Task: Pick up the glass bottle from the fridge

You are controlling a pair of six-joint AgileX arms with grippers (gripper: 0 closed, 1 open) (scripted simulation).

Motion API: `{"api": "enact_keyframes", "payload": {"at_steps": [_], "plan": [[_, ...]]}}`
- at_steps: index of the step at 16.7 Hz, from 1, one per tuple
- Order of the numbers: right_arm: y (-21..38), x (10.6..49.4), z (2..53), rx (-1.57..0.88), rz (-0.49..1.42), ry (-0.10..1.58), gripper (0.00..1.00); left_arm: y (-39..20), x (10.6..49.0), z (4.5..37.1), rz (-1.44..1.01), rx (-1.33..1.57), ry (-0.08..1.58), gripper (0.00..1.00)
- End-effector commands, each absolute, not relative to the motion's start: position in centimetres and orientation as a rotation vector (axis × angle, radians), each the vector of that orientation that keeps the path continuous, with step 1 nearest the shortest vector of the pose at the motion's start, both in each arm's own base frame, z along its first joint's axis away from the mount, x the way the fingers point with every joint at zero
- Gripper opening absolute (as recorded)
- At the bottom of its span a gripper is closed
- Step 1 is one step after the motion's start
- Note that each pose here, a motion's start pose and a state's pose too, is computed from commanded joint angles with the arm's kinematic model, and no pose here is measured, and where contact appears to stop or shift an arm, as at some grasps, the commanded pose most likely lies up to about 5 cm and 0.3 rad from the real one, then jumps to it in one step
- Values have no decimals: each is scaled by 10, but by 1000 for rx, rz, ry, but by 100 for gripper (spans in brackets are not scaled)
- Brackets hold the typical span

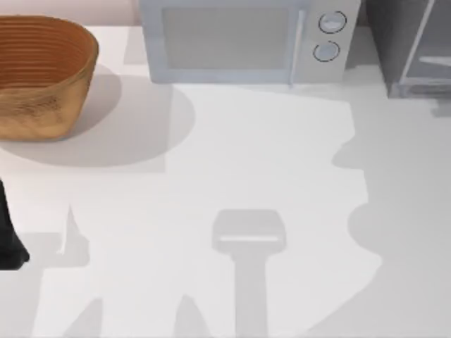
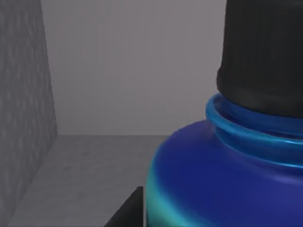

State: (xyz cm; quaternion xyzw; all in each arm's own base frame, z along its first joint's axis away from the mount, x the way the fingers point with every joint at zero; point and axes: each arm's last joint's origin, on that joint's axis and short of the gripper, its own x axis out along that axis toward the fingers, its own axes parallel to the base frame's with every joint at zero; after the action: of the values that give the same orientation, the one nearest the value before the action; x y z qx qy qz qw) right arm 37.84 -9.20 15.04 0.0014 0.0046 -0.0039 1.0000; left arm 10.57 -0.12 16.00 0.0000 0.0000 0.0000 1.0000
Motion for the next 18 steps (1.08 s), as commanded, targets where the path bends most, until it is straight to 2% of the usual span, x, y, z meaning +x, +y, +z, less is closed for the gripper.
{"api": "enact_keyframes", "payload": {"at_steps": [4,8,13,18], "plan": [[-87,372,160,1,-7,14,0,-1,106,160,0,0,0,100],[-70,342,194,-7,-9,14,0,-1,106,160,0,0,0,100],[-40,262,240,-14,-14,-3,0,-1,106,160,0,0,0,100],[-15,167,235,-8,-13,-26,0,-1,106,160,0,0,0,100]]}}
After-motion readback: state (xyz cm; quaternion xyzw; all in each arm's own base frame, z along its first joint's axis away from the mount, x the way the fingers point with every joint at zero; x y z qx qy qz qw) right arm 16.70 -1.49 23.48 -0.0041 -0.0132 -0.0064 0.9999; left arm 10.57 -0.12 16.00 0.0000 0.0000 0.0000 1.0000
